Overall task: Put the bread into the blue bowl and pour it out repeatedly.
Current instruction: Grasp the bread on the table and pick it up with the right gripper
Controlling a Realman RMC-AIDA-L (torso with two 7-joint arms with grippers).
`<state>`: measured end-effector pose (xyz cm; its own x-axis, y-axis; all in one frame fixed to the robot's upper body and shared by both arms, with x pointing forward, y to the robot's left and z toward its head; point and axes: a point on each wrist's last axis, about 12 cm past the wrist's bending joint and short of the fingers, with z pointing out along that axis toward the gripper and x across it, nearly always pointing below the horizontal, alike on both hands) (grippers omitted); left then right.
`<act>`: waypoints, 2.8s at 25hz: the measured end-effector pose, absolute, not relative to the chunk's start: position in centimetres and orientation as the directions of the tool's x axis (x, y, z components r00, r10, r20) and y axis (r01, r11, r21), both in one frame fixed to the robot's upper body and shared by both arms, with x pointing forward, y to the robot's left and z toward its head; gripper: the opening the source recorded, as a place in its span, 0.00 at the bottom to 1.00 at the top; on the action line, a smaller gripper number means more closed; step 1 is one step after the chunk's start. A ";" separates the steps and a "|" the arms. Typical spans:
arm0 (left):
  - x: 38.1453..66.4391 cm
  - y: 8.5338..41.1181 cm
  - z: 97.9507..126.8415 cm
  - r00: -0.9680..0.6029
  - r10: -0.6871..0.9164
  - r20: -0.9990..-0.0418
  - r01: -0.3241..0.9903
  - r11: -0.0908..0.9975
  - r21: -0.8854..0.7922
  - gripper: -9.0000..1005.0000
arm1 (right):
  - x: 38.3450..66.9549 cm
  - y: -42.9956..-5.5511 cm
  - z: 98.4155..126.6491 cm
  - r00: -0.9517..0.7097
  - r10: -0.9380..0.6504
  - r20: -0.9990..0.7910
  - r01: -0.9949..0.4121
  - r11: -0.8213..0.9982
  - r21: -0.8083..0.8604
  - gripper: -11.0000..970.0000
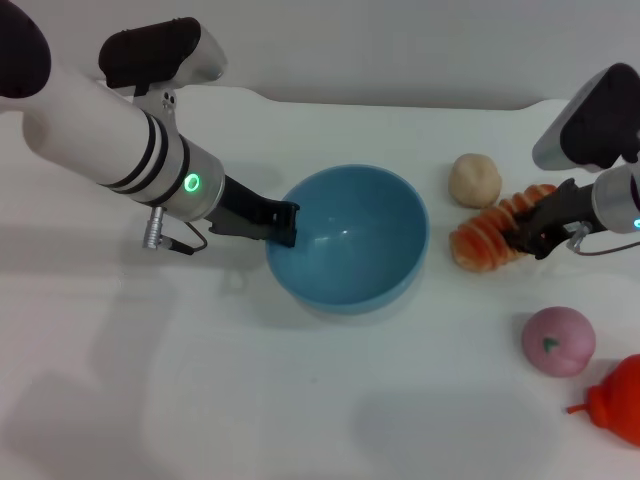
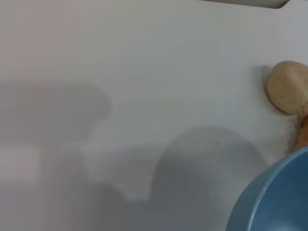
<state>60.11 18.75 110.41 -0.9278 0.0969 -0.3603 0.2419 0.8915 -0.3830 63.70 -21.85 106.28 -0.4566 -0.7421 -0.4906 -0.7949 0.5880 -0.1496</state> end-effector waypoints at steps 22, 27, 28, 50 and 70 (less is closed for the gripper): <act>60.1 19.6 110.4 -0.926 0.092 -0.366 0.243 0.889 -0.389 0.01 | 62.8 -24.5 110.0 -0.474 -0.610 -0.634 -0.736 0.670 -0.094 0.02; 60.0 19.6 110.4 -0.928 0.097 -0.361 0.245 0.888 -0.390 0.01 | 62.6 -24.5 109.7 -0.515 -0.592 -0.620 -0.720 0.691 -0.061 0.05; 60.0 19.6 110.4 -0.927 0.100 -0.361 0.247 0.888 -0.389 0.01 | 62.6 -24.5 109.8 -0.515 -0.604 -0.608 -0.728 0.683 -0.063 0.06; 59.6 19.8 109.9 -0.932 0.119 -0.343 0.256 0.886 -0.387 0.01 | 63.3 -22.4 109.3 -0.317 -0.888 -0.333 -0.859 0.418 -0.296 0.57; 59.9 20.1 109.9 -0.932 0.116 -0.343 0.251 0.891 -0.379 0.01 | 63.4 -22.1 105.2 -0.324 -0.869 -0.374 -0.789 0.466 -0.399 0.57</act>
